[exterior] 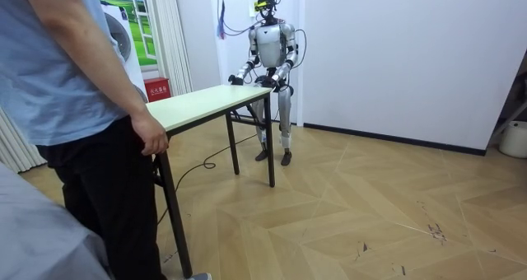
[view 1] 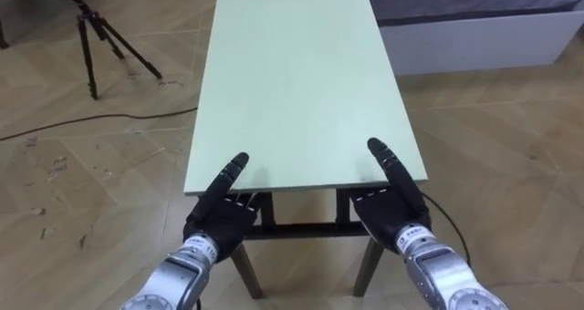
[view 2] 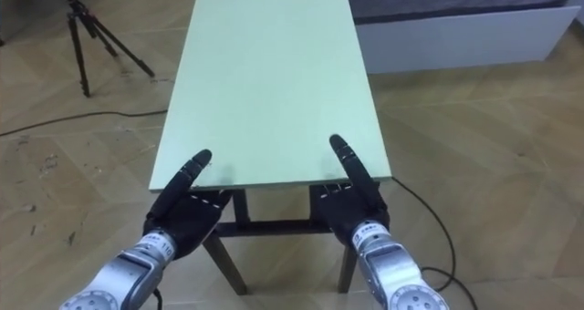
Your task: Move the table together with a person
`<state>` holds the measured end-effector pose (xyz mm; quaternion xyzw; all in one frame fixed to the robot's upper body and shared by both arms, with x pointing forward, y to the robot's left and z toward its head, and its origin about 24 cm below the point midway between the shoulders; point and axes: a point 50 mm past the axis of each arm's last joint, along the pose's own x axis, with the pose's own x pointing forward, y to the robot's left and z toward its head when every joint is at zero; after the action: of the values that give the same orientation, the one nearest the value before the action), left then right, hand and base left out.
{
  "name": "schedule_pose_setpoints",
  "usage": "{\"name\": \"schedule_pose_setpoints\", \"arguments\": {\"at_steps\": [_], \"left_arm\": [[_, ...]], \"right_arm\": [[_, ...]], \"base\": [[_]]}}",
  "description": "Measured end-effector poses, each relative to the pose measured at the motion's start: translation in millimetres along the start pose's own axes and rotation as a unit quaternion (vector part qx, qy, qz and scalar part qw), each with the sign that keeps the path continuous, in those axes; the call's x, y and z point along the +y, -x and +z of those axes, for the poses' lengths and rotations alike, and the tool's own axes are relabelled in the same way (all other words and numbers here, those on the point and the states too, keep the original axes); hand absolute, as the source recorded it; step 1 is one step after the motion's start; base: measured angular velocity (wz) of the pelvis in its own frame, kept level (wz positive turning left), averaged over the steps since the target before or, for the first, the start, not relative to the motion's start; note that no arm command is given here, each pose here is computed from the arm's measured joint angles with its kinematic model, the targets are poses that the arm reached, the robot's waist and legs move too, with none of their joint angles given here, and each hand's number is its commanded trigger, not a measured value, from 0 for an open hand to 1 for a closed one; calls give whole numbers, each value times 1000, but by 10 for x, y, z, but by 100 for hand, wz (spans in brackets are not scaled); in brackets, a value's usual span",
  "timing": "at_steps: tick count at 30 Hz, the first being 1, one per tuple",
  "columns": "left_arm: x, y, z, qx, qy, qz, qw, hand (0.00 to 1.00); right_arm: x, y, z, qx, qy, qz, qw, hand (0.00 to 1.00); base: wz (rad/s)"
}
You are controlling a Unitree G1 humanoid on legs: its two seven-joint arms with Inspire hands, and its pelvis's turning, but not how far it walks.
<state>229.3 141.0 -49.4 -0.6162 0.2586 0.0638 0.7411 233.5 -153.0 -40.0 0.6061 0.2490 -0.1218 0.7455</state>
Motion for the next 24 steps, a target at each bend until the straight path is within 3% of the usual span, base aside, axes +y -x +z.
{"name": "schedule_pose_setpoints", "arguments": {"at_steps": [6,24], "left_arm": [[39,-1,-5,0,-5,31,1000,100],[17,-33,-24,-3,-33,44,998,100]], "right_arm": [[-30,-8,-50,6,17,-6,1000,100],[-44,-13,-60,0,16,-13,1000,100]], "base": [[-1],[0]]}}
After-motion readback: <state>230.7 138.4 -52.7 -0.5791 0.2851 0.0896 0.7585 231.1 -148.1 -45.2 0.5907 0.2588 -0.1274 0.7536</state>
